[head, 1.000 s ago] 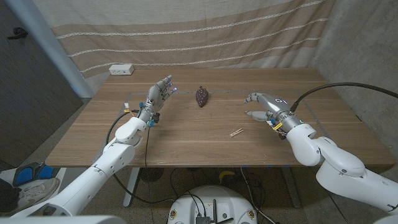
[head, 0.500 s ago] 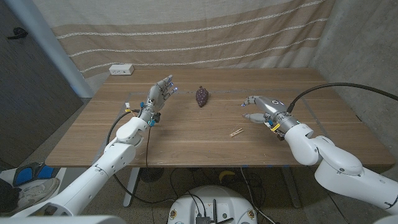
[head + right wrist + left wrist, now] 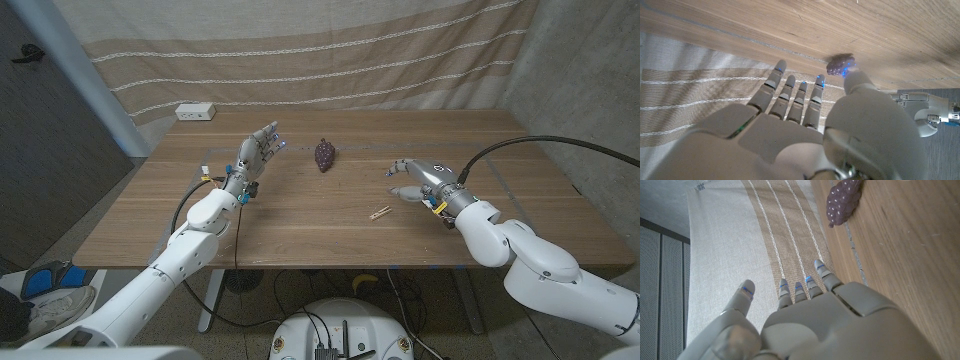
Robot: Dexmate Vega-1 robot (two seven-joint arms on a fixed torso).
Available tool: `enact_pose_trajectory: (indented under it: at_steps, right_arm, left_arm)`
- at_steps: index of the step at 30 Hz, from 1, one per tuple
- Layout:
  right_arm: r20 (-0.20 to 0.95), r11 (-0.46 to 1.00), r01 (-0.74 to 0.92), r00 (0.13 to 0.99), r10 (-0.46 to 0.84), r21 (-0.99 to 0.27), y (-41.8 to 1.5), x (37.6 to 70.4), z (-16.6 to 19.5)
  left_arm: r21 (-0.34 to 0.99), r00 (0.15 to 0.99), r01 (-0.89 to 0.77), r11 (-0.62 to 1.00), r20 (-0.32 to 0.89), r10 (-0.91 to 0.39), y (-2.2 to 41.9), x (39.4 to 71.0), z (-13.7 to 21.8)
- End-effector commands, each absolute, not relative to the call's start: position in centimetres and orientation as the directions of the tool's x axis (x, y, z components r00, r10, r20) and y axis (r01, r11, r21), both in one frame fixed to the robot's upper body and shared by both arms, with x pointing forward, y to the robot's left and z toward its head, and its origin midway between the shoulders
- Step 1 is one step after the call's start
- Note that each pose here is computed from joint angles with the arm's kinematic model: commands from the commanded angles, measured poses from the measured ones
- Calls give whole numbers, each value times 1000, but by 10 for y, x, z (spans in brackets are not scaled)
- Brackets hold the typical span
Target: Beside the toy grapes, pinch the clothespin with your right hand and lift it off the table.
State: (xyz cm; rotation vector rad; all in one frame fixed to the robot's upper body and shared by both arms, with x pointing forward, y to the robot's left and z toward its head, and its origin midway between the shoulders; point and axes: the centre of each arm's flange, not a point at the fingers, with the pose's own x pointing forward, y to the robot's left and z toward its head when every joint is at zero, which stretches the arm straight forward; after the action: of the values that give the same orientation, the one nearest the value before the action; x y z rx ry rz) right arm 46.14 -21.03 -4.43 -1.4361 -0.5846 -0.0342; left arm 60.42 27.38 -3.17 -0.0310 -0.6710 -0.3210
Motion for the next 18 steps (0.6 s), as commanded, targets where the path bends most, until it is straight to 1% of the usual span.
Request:
enact_pose_trajectory:
  at_steps: [1,18]
  right_arm:
    - [377,138,351,864,333,-926,-204,464,-51]
    - [351,118,331,872,342,-936,-196,471,-61]
  left_arm:
    - [76,735,302,950,616,-283,276,601,-33]
    - [78,734,311,947,614,-291,278,600,-34]
